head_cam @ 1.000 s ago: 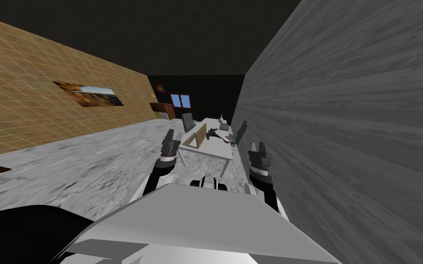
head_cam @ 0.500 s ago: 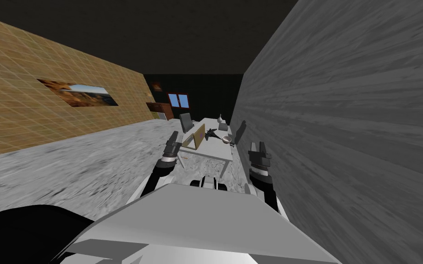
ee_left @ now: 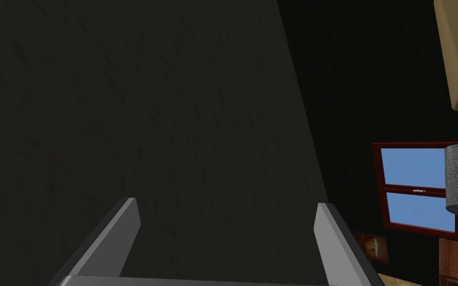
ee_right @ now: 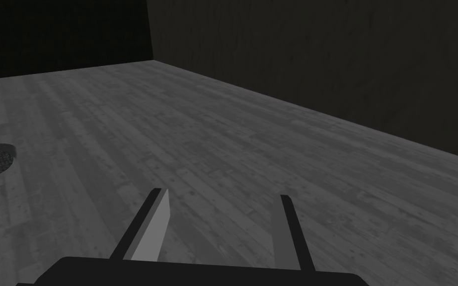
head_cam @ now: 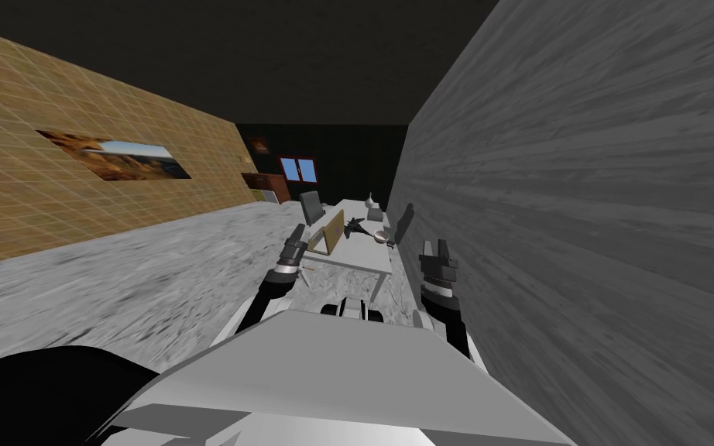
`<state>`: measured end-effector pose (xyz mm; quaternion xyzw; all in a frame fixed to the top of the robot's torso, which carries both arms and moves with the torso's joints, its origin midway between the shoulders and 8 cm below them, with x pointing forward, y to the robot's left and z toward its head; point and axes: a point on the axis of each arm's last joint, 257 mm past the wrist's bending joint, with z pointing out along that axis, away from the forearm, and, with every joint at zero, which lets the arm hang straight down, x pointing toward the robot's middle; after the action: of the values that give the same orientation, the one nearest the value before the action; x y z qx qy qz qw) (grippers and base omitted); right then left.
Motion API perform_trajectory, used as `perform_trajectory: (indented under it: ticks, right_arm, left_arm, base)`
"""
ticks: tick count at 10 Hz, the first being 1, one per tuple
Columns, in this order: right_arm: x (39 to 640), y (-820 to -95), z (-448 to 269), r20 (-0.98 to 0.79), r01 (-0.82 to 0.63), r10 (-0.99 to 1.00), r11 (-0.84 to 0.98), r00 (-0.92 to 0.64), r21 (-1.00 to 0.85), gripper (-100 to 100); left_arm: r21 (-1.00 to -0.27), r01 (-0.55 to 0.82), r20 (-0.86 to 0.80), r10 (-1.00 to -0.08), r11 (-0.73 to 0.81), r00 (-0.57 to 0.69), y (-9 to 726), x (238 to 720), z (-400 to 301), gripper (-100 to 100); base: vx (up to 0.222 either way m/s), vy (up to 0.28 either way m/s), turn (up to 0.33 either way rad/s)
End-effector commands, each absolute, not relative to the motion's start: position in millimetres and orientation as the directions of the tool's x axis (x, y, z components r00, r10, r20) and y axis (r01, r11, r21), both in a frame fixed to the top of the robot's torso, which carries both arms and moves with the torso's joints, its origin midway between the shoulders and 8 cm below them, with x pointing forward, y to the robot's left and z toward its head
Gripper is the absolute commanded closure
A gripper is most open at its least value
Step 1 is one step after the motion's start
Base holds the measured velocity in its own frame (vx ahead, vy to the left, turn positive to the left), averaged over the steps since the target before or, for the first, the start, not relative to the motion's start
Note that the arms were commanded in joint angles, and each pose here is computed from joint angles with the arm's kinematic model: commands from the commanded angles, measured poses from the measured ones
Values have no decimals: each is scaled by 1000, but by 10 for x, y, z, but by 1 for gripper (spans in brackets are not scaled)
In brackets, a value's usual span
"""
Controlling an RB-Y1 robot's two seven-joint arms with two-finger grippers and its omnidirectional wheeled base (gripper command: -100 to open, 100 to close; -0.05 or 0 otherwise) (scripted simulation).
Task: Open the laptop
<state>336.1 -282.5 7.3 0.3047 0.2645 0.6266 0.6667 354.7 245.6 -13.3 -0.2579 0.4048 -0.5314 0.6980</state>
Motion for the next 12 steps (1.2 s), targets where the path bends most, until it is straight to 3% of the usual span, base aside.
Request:
perform_trajectory:
  ticks: [1,12]
  right_arm:
    - [3361,-2825,73,29,-674,997,29,75,738,0]
    - [3361,-2825,73,29,-674,997,29,75,738,0]
  left_arm:
    - [-814,487,-308,-946,317,101,2476,3605,-256,-100]
    - [-865,282,-422,-906,416,40,2557,3734,-840,-100]
  base:
    - [35,4,-38]
    - [35,0,-38]
